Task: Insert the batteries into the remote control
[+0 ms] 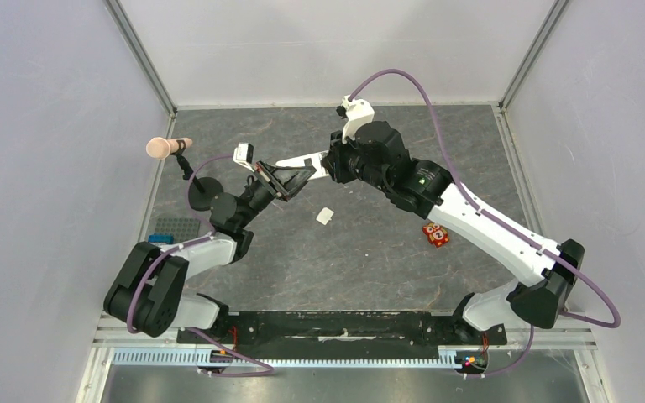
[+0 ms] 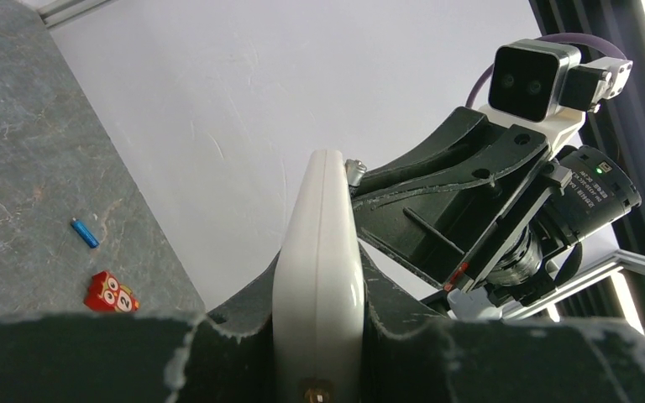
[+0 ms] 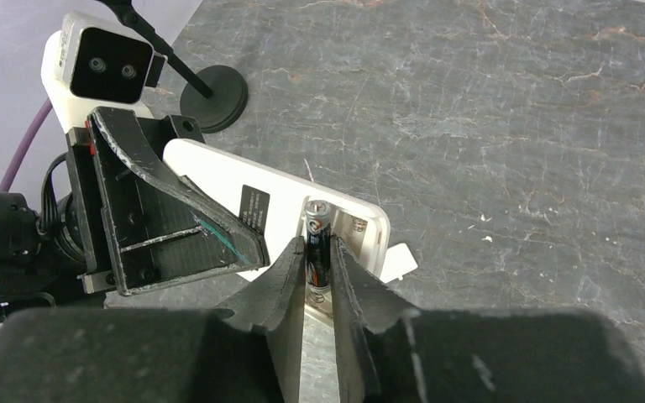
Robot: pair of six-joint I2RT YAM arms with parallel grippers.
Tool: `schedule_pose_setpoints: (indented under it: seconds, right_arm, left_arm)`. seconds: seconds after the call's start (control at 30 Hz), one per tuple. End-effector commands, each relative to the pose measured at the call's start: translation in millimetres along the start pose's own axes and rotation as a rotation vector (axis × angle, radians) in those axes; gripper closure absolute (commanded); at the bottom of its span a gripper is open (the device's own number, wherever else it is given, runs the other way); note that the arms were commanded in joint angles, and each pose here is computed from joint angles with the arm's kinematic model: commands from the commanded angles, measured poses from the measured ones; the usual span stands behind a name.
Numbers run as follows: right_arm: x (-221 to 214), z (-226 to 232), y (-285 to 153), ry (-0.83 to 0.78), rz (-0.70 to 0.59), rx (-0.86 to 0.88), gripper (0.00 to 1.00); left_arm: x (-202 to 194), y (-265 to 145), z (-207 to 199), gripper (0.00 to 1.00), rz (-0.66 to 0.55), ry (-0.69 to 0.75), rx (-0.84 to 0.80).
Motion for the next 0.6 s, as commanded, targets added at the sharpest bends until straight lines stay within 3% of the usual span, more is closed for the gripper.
schedule_pose_setpoints:
  seconds: [0.0,0.57]
  right_arm:
    - [-7,3,0,0.018,0.049,-0.001,0.8]
    - [23,-1,-9,0.063,-0.037,-0.059,0.65]
  left_arm:
    - [0,3,-35,0.98,-0.012,0.017,-0.16]
    - [1,1,-22,0.98,-0.017,0.01,-0.127]
Point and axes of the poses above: each gripper's point midway between its finger pads, its own y axis out along the fingers, its own z axis along the line the jaws close on, x = y × z, the point moved 4 cm from there along -y, back along the fingers, and after that the axes turned 10 degrees about -y, right-handed, at the moved point
